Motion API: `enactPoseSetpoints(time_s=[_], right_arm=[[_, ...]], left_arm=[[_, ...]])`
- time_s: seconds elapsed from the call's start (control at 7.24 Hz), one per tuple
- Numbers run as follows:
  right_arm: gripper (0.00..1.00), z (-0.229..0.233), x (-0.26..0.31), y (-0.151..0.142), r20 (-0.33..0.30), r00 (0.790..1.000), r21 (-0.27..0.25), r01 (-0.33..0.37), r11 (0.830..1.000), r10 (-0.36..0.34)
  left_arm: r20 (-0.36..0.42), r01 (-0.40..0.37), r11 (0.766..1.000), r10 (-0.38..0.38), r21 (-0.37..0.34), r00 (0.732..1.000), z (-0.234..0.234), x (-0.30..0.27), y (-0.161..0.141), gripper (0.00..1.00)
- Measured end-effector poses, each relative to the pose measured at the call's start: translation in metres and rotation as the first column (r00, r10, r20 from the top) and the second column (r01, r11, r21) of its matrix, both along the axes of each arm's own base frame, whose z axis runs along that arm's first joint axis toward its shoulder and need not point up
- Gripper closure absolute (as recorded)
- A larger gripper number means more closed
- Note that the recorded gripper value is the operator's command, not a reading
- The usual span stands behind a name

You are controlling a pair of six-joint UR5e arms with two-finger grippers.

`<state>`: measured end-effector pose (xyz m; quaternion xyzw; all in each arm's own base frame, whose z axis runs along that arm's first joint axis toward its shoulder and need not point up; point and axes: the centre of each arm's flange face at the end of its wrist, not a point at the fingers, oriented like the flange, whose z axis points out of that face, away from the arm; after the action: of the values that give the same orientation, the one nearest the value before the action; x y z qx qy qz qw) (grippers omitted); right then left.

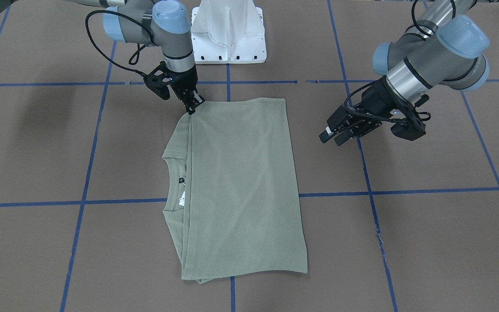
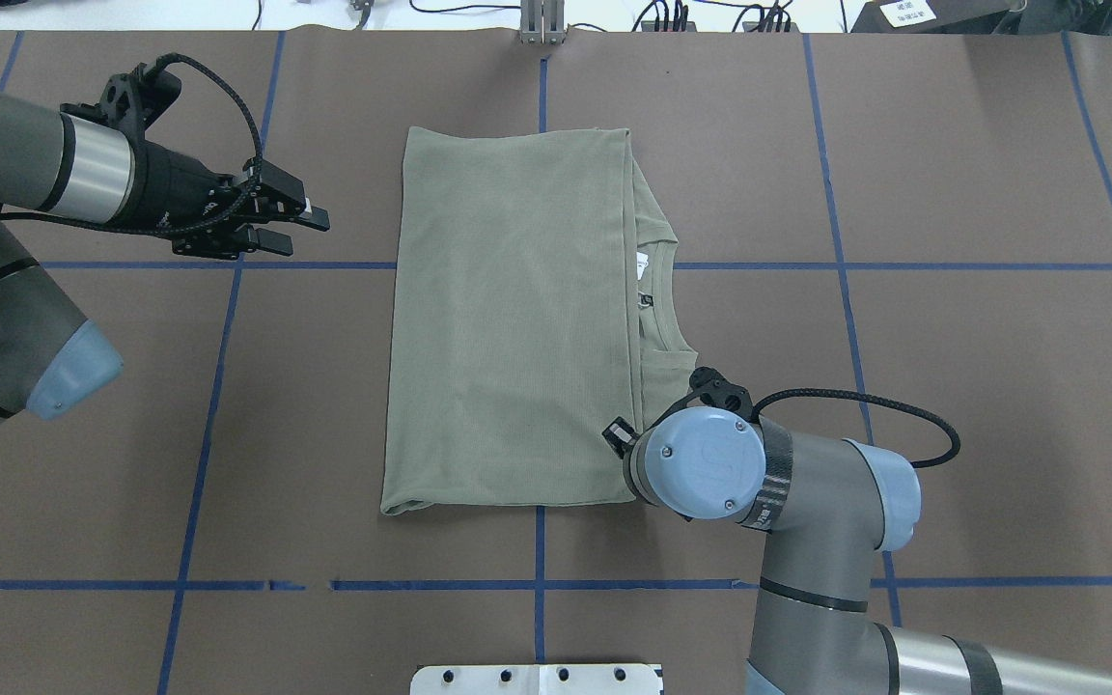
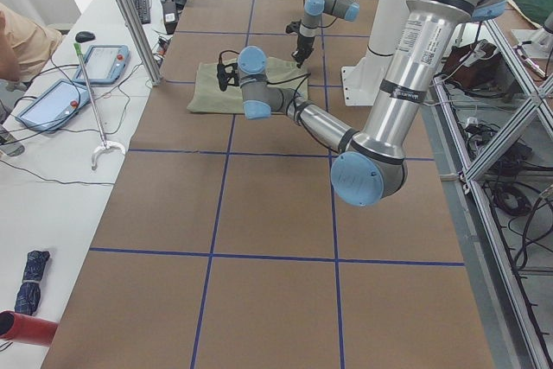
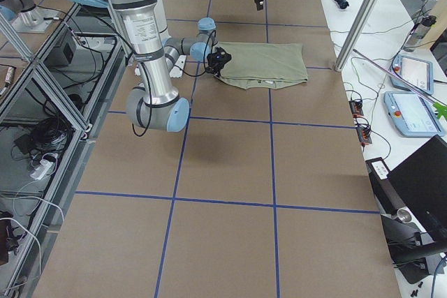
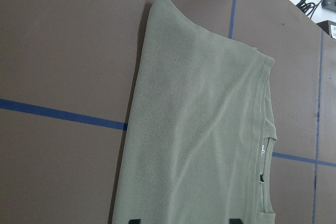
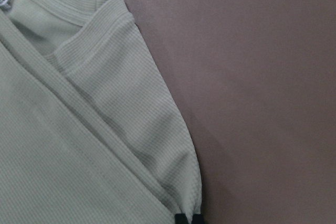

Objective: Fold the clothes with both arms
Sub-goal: 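Lower both grippers to the shirt corners nearest the robot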

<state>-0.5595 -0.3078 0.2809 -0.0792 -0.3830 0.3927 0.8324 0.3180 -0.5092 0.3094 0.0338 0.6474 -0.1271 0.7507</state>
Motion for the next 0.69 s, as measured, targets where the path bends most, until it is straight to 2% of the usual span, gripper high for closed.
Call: enactPoseSetpoints(time_s=[0.14, 0.28, 0.55, 0.69], right_arm=[[1.0, -0.004, 0.007, -0.001, 0.012, 1.0, -0.001, 0.001, 1.0, -0.001], [1.0, -0.007, 0.015, 0.0, 0.024, 1.0, -0.004, 0.004, 1.0, -0.004], [1.0, -0.006, 0.031, 0.005, 0.035, 0.999, -0.004, 0.007, 1.0, -0.007], [1.0, -0.004, 0.037, 0.007, 0.036, 0.999, -0.004, 0.008, 1.0, -0.008]], left_arm=[[-0.007, 0.028, 0.999, -0.028, -0.036, 1.0, -0.001, 0.001, -0.001, 0.37], [-0.02, 0.076, 0.991, -0.078, -0.109, 0.997, -0.001, 0.009, 0.006, 0.37], [-0.034, 0.142, 0.956, -0.155, -0.256, 0.987, 0.001, 0.048, 0.062, 0.37], [-0.011, 0.166, 0.933, -0.179, -0.32, 0.984, 0.003, 0.077, 0.099, 0.37]])
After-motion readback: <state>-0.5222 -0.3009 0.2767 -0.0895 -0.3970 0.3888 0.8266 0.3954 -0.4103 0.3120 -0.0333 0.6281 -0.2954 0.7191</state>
